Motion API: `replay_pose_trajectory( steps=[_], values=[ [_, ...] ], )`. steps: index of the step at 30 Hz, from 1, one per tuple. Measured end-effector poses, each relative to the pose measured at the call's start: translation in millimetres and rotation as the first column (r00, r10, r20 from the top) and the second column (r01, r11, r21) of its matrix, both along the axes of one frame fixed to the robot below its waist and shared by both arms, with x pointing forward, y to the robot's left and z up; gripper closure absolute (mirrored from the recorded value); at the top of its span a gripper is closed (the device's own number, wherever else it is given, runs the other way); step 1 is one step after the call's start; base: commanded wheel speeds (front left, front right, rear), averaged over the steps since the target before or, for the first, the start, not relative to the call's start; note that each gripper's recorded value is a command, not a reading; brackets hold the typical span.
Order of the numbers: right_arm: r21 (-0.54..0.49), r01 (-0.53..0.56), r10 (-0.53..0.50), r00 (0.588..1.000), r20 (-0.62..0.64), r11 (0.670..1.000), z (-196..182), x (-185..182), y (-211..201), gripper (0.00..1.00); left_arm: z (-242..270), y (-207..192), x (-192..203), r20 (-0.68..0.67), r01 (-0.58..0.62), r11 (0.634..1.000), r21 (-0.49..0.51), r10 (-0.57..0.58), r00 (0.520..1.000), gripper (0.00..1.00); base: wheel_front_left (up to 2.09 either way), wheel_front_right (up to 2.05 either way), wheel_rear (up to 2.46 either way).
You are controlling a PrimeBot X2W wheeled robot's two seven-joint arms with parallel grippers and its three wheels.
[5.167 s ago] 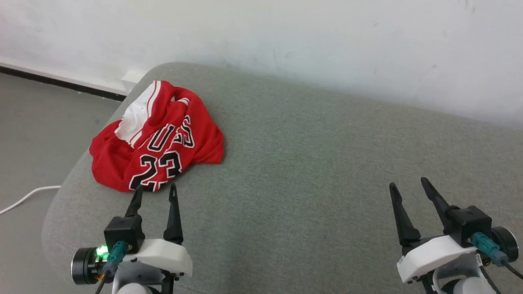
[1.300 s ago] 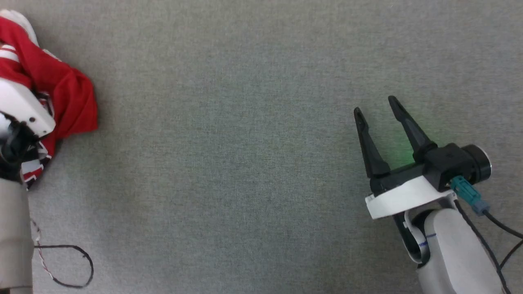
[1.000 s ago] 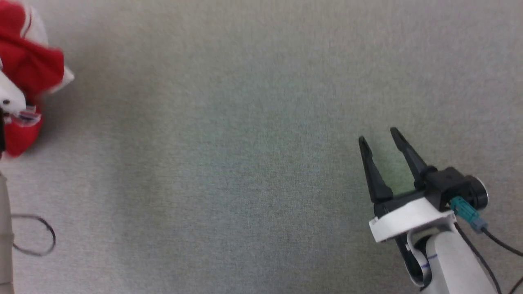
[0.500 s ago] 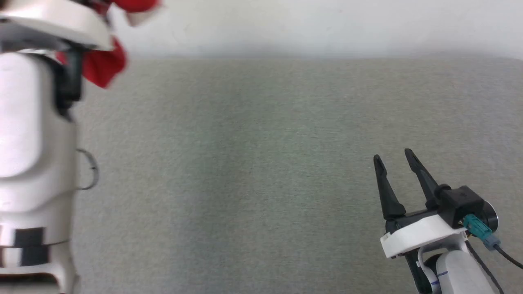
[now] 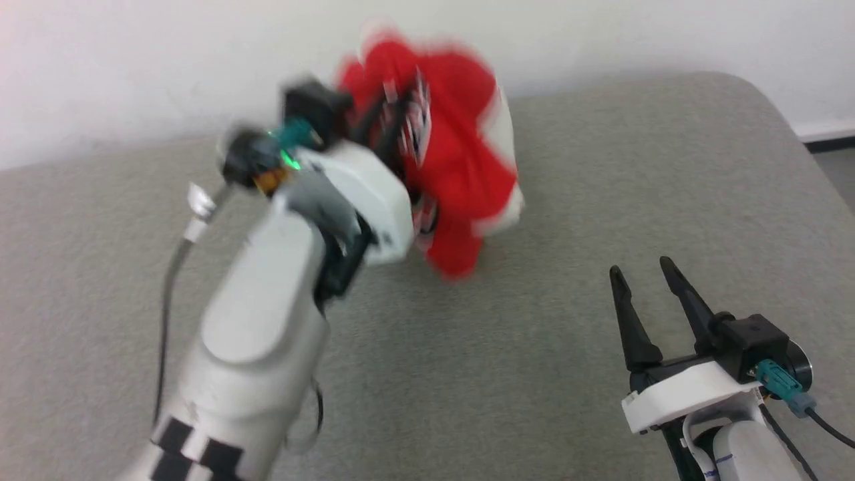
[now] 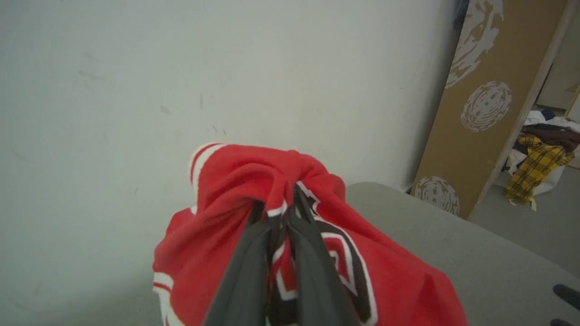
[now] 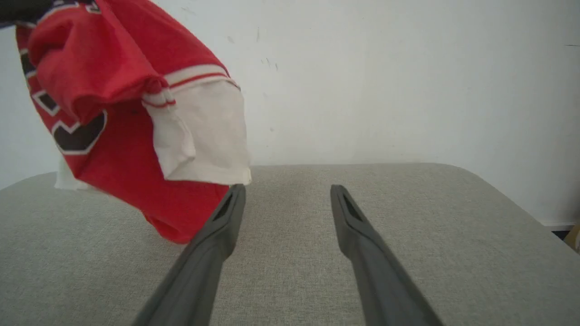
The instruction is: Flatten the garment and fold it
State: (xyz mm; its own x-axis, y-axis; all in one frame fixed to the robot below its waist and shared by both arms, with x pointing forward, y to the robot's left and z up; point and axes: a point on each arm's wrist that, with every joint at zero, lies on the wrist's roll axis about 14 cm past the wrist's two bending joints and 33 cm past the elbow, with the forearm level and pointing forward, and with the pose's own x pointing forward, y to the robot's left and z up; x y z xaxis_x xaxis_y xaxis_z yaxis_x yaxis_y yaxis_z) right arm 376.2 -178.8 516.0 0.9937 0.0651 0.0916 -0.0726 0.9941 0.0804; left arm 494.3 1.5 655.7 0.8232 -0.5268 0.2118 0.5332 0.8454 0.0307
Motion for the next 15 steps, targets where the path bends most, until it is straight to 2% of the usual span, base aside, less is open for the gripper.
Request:
replay_pose_trajectory(
  steps=[2,4,8,12,14,15],
  values=[
    [-0.002,0.023,-0.023,1.000,0.003,1.000,1,-4,-7,0.00,-47,-17,-6,-0.150,0.043,0.998,0.053,-0.035,0.988,1.00,0.00,0.00,0.00],
    [-0.004,0.040,-0.040,0.999,0.001,0.999,2,-8,-13,0.00,-97,-29,-17,-0.316,0.092,0.989,0.115,-0.051,0.947,1.00,0.00,0.00,0.00],
    [-0.006,0.066,-0.066,0.998,-0.002,0.998,2,-15,-21,0.00,-187,-39,-54,-0.605,0.217,0.949,0.229,-0.036,0.795,1.00,0.00,0.00,0.00],
    [-0.006,0.070,-0.071,0.997,-0.016,0.997,-1,-19,-23,0.00,-234,-37,-87,-0.757,0.306,0.913,0.269,0.004,0.654,1.00,0.00,0.00,0.00],
    [-0.006,0.059,-0.059,0.998,-0.026,0.998,-3,-19,-19,0.00,-248,-34,-100,-0.799,0.331,0.904,0.270,0.018,0.601,1.00,0.00,0.00,0.00],
    [-0.005,0.052,-0.053,0.998,-0.026,0.999,-3,-18,-17,0.00,-251,-33,-104,-0.809,0.331,0.908,0.258,0.016,0.588,0.11,0.00,0.00,0.00]
  ],
)
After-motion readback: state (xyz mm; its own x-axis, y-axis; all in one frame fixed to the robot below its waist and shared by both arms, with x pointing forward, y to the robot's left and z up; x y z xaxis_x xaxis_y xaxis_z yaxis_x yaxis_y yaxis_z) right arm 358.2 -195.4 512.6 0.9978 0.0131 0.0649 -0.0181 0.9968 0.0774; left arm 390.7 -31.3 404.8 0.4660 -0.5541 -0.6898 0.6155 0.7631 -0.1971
